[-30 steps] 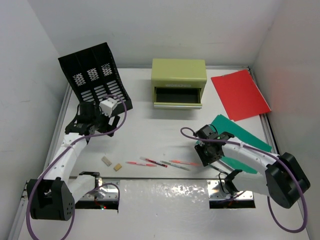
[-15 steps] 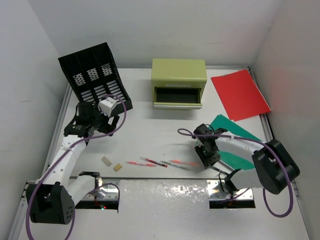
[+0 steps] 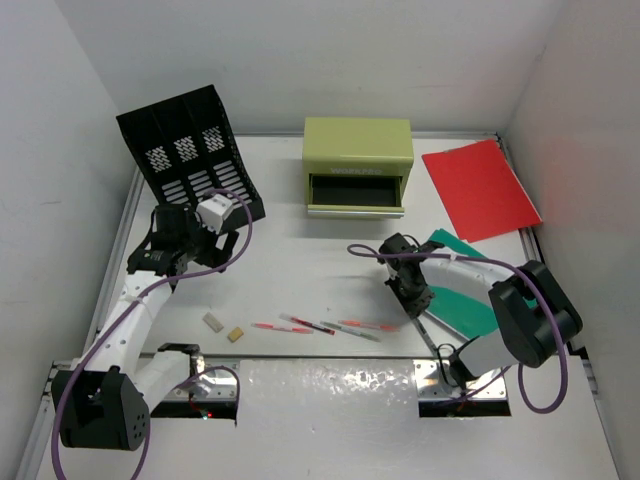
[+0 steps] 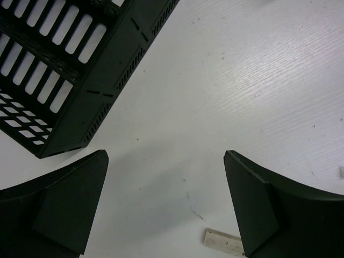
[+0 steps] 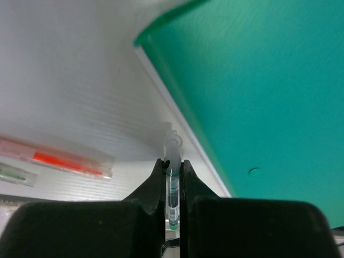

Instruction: Organize the desk

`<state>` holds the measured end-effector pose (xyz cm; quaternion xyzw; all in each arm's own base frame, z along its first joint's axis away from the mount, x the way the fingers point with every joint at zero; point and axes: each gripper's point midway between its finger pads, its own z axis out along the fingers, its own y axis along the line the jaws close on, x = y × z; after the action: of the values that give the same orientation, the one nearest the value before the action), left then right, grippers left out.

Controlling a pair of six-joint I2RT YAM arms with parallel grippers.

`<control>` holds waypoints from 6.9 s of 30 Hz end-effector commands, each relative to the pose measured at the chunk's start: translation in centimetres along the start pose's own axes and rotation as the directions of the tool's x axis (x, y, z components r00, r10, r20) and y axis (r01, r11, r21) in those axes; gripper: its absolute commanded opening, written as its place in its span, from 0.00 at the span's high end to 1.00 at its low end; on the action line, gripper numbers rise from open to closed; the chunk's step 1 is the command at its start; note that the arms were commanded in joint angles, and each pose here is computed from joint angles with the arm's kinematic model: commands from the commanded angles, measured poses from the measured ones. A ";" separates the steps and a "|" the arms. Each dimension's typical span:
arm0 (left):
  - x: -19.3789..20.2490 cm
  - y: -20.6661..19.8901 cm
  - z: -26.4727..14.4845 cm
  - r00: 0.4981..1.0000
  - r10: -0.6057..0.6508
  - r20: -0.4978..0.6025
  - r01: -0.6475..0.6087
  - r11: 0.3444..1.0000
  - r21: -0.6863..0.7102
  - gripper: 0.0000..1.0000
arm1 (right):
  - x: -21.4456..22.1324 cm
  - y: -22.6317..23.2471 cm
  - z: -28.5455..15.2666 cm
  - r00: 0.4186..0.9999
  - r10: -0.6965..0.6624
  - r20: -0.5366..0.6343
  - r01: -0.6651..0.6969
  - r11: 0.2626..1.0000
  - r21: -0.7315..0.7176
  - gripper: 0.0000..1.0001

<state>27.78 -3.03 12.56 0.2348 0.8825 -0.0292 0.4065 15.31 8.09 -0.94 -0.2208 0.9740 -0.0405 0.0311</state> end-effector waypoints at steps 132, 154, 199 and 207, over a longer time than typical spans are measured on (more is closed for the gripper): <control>14.7 -19.1 1.4 0.571 0.820 0.035 -0.603 0.390 0.696 1.00 | -17.3 0.4 -22.1 0.446 -0.104 0.889 0.145 0.988 0.043 0.23; 10.8 -19.8 -0.3 0.547 0.823 0.152 -0.661 0.314 0.681 1.00 | -14.0 8.1 -15.4 0.679 -0.056 0.732 0.396 0.868 -0.301 0.20; -27.1 -18.1 11.0 0.625 0.743 0.241 -0.756 0.653 -0.054 1.00 | -10.3 -10.4 -18.6 0.496 0.233 0.837 -0.334 0.940 -0.064 0.20; -28.4 -17.3 15.4 0.647 0.732 0.212 -0.733 0.674 -0.092 1.00 | -9.9 -10.0 -18.4 0.519 0.203 0.831 -0.296 0.954 -0.048 0.20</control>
<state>45.18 -33.09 18.03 0.5931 0.6684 0.0904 0.4397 27.06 4.59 18.40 -0.0583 0.8660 0.0279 0.4959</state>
